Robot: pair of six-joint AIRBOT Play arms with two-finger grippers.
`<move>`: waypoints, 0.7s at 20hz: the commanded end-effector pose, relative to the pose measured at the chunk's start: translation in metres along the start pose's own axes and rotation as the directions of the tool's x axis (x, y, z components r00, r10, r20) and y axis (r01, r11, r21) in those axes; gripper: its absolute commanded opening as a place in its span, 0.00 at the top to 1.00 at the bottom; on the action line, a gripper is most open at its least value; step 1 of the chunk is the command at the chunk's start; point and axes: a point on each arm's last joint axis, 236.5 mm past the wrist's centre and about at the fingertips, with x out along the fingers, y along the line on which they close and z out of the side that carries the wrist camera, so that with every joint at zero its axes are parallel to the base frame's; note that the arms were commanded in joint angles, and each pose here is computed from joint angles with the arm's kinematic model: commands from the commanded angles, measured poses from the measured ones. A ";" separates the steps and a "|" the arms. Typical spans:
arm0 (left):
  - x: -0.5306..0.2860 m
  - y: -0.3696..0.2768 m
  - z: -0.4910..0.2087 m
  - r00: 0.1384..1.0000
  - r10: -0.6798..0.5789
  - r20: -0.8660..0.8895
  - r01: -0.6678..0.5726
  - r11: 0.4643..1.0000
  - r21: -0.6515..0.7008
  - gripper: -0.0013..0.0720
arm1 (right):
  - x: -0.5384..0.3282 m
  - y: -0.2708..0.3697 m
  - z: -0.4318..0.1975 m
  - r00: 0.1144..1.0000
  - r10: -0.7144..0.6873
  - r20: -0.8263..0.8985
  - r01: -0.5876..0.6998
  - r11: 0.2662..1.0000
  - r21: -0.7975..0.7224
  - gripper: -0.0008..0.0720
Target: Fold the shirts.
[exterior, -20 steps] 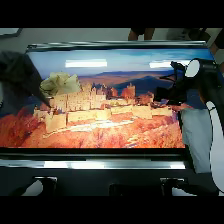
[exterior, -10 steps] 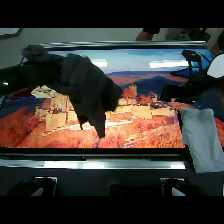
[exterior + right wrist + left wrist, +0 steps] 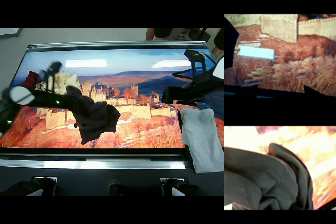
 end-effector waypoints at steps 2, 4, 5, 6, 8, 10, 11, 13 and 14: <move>0.077 0.040 -0.089 0.948 0.023 -0.318 -0.060 0.992 -0.107 0.93 | 0.046 0.021 0.006 0.988 0.115 -0.100 -0.113 0.993 0.029 0.07; 0.080 0.040 -0.078 0.952 0.014 -0.307 -0.051 0.992 -0.111 0.83 | 0.072 0.028 0.007 0.975 0.159 -0.157 -0.153 0.987 0.054 0.07; 0.074 0.039 -0.062 0.962 0.019 -0.273 -0.048 0.994 -0.101 0.50 | 0.081 0.031 0.007 0.968 0.176 -0.177 -0.168 0.984 0.063 0.07; 0.064 0.041 -0.044 0.971 0.032 -0.237 -0.054 0.995 -0.085 0.22 | 0.089 0.033 0.007 0.962 0.193 -0.193 -0.182 0.981 0.072 0.07; 0.032 0.062 -0.004 0.982 0.105 -0.155 -0.115 0.992 -0.052 0.06 | 0.103 0.040 0.008 0.949 0.230 -0.216 -0.216 0.972 0.088 0.07; 0.001 0.099 0.017 0.977 0.189 -0.101 -0.196 0.978 -0.075 0.06 | 0.116 0.049 0.007 0.933 0.270 -0.239 -0.251 0.962 0.105 0.07; -0.009 0.119 0.012 0.972 0.206 -0.112 -0.219 0.968 -0.122 0.07 | 0.124 0.053 0.006 0.927 0.276 -0.253 -0.257 0.961 0.105 0.07; -0.015 0.151 -0.025 0.957 0.202 -0.209 -0.253 0.934 -0.253 0.08 | 0.142 0.068 0.002 0.915 0.285 -0.285 -0.269 0.959 0.094 0.05; -0.013 0.162 -0.050 0.946 0.185 -0.268 -0.270 0.905 -0.330 0.08 | 0.152 0.073 0.000 0.911 0.283 -0.298 -0.269 0.959 0.089 0.05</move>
